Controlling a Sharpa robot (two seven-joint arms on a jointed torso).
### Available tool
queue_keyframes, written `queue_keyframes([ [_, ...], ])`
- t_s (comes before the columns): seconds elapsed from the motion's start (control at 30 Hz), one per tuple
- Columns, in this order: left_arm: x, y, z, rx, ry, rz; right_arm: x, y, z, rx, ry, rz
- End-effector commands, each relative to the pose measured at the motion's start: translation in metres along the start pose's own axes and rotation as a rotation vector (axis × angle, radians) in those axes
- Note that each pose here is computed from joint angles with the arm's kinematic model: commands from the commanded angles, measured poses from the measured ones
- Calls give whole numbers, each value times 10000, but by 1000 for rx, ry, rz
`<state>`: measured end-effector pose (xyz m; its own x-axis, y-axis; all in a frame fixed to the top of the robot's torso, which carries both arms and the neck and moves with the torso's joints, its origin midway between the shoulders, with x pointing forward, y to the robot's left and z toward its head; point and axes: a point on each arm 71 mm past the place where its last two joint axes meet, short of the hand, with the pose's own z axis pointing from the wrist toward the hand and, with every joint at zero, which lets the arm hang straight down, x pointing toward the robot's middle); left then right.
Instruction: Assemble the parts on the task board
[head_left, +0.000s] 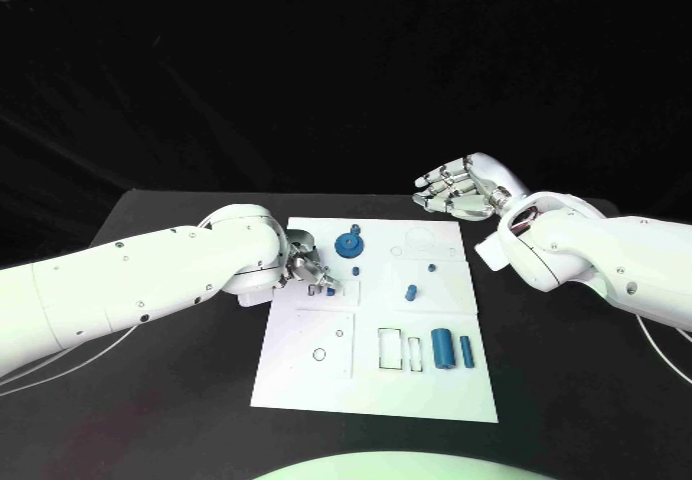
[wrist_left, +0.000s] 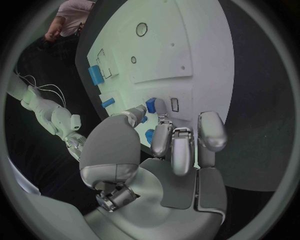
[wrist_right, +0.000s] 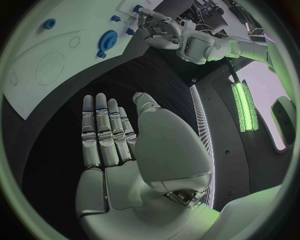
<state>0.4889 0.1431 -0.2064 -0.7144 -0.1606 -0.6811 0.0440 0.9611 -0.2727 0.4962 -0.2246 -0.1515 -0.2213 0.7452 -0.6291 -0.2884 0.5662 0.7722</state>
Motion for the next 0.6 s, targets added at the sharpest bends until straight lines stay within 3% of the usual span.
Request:
queue_keyframes([
  [0.03, -46, -21, -53, 12, -15, -12, 10, 9, 1, -18, 7, -4],
  [0.2, -234, -62, -227, 45, -48, -41, 28, 1, -2, -22, 3, -2],
  [0.3, -354, -45, -307, 44, -57, -14, 32, -7, -3, -22, 2, -1],
  [0.47, -653, 78, -367, 3, -93, 6, 49, -31, -14, -21, 4, 5],
  [0.6, -798, 194, -351, -30, -110, -10, 52, -39, -19, -20, 3, 6],
])
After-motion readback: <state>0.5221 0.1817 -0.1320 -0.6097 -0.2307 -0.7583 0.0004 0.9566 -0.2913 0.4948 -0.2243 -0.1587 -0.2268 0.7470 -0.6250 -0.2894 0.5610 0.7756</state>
